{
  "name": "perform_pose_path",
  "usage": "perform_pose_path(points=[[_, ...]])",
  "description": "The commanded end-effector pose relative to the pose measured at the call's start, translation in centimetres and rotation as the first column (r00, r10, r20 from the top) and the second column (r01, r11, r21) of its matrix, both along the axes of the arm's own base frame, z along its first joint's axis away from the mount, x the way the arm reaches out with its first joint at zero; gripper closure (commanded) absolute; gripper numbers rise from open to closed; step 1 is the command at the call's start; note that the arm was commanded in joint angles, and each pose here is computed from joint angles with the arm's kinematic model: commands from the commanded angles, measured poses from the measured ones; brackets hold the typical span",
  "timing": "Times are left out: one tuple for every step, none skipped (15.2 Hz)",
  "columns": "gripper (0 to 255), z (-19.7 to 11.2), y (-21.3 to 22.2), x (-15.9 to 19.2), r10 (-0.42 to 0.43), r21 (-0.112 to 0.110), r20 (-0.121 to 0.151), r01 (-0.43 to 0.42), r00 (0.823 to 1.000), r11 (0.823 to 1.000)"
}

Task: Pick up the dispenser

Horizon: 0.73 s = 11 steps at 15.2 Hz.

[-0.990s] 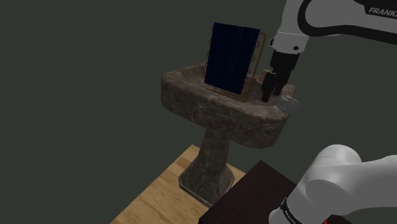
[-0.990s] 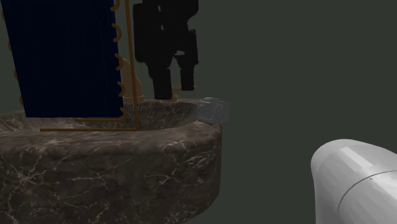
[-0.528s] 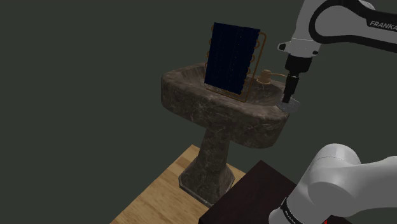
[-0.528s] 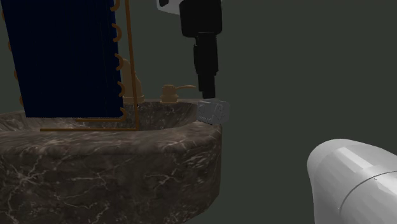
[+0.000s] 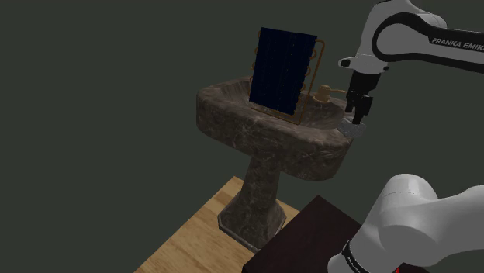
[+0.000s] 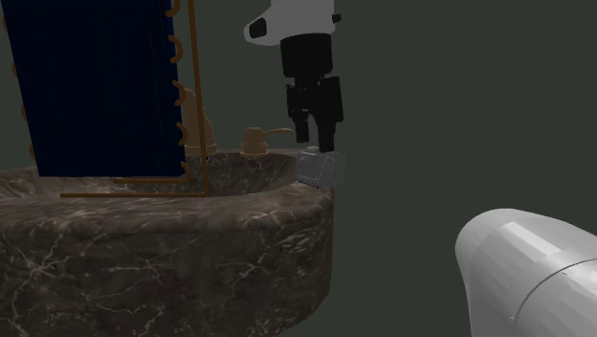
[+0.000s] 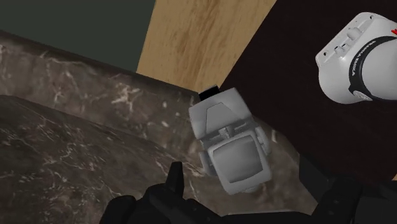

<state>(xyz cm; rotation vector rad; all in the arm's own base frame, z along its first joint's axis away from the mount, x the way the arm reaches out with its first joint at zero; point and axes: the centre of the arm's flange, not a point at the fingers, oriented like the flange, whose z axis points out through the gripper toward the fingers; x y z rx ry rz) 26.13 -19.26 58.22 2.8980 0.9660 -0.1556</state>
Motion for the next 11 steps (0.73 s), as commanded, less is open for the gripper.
perform_pose_path(points=[[0, -1.1, -0.1, 0.0, 0.008, -0.001, -0.001, -0.008, 1.000, 1.000], [0, -1.6, -0.1, 0.0, 0.008, -0.001, -0.001, -0.008, 1.000, 1.000], [0, -2.2, -0.1, 0.0, 0.008, -0.001, -0.001, -0.008, 1.000, 1.000], [0, -2.7, -0.1, 0.0, 0.008, -0.001, -0.001, -0.008, 1.000, 1.000], [0, -3.0, -0.1, 0.0, 0.008, -0.001, -0.001, -0.008, 1.000, 1.000], [0, -3.0, -0.1, 0.0, 0.008, -0.001, -0.001, -0.008, 1.000, 1.000], [0, -3.0, -0.1, 0.0, 0.008, -0.001, -0.001, -0.008, 1.000, 1.000], [255, -3.0, -0.1, 0.0, 0.008, -0.001, -0.001, -0.008, 1.000, 1.000], [255, -3.0, -0.1, 0.0, 0.008, -0.001, -0.001, -0.008, 1.000, 1.000], [255, -3.0, -0.1, 0.0, 0.008, -0.001, -0.001, -0.008, 1.000, 1.000], [255, -3.0, -0.1, 0.0, 0.008, -0.001, -0.001, -0.008, 1.000, 1.000]])
